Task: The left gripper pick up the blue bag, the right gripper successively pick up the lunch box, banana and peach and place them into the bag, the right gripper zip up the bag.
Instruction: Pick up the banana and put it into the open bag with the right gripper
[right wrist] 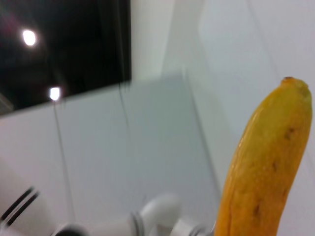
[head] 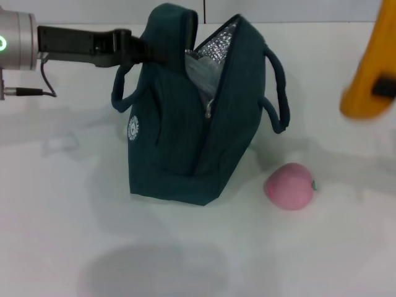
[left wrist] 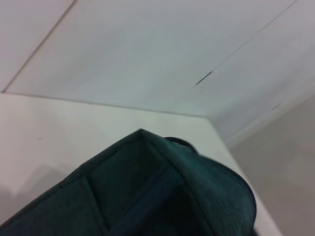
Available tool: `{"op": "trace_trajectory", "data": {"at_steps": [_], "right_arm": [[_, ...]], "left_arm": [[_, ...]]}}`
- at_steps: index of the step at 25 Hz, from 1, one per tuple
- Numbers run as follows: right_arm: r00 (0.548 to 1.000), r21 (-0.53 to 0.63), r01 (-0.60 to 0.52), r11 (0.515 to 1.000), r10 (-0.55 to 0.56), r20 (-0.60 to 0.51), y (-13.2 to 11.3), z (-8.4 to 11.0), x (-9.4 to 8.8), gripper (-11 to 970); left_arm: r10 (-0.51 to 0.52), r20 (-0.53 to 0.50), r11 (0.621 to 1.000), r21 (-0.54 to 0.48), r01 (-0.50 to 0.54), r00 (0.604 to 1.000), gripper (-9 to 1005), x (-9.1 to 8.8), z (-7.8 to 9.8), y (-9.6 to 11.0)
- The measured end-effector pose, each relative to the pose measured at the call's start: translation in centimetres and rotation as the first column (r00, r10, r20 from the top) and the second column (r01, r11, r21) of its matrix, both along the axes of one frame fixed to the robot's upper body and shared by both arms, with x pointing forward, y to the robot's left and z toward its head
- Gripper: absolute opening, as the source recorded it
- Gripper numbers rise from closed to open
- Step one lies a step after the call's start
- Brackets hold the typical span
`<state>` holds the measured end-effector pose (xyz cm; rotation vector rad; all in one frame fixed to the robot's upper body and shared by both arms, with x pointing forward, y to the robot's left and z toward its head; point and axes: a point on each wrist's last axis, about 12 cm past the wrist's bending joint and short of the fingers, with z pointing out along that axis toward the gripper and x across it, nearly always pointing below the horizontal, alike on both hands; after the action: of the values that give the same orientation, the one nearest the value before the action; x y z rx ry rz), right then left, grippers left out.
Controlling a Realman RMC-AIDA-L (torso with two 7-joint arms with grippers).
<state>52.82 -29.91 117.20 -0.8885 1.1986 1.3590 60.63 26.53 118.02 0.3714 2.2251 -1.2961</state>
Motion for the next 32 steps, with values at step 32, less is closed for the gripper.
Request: {"op": "trace_trajectory", "data": {"at_steps": [32], "right_arm": [[0.830,0.330,0.295,0.896,-0.069,-0.553,9.6,-5.3,3.8,456]], "left_arm": [[-0.020,0.000,0.997,-0.068,0.020,1.000,42,-0.4,-0.8,0.0]]}}
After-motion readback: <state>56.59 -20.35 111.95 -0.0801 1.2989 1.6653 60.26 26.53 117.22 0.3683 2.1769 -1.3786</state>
